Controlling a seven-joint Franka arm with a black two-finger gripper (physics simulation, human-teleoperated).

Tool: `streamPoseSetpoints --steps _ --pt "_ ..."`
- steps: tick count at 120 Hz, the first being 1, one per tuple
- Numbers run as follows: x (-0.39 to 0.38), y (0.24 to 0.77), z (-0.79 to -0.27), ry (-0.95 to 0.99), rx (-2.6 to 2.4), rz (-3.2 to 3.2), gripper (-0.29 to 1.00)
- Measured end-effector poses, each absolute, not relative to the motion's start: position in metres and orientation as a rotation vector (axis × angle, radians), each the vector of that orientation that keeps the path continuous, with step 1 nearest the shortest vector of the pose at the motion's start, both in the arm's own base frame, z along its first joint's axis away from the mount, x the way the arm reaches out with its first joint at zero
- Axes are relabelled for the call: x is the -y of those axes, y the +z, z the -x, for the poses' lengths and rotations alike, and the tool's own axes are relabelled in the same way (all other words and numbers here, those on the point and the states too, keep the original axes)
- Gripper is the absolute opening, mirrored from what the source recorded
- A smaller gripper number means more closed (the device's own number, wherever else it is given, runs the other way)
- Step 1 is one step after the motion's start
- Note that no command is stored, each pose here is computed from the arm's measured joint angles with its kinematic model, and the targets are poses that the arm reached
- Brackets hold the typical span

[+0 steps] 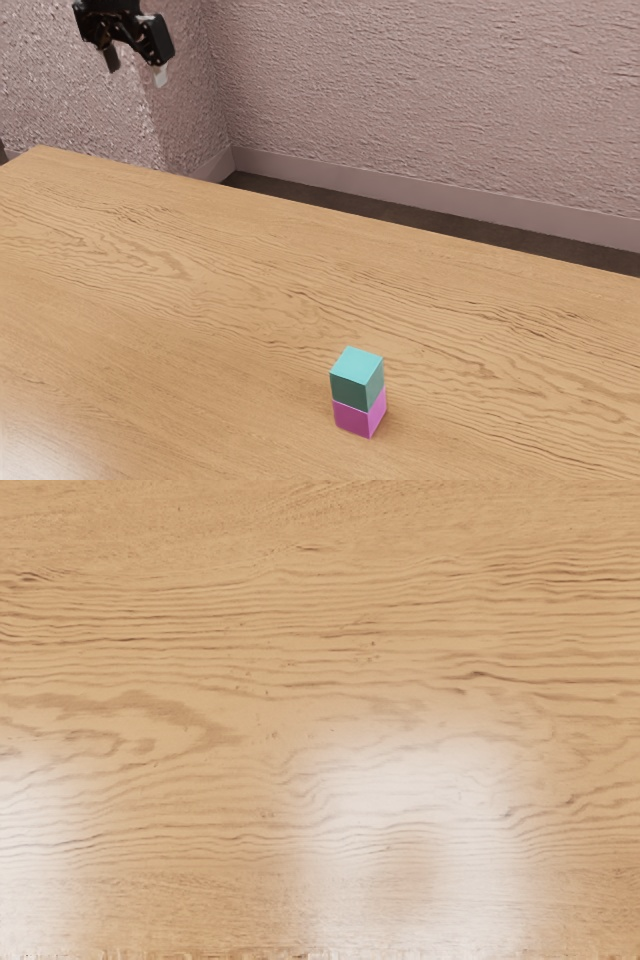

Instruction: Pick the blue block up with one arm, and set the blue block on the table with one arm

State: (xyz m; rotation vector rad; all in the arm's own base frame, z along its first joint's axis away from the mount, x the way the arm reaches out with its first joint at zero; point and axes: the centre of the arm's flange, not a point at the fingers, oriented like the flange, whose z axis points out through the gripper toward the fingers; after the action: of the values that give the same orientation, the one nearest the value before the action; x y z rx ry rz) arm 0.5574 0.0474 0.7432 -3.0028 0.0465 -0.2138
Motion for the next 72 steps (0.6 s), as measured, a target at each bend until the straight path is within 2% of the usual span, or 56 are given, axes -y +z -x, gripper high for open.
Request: streamPoseSetpoints --steps 28,45,59,72 --pt "-0.05 0.711 -0.57 -0.109 -0.06 3.016 0.7" --pt "0.014 0.62 -0.594 -0.003 -0.244 3.062 0.7" --pt "0.057 0.569 -0.617 0.009 -0.274 3.12 0.7" --pt "0.11 0.535 -0.614 -0.002 -0.325 3.16 0.7"
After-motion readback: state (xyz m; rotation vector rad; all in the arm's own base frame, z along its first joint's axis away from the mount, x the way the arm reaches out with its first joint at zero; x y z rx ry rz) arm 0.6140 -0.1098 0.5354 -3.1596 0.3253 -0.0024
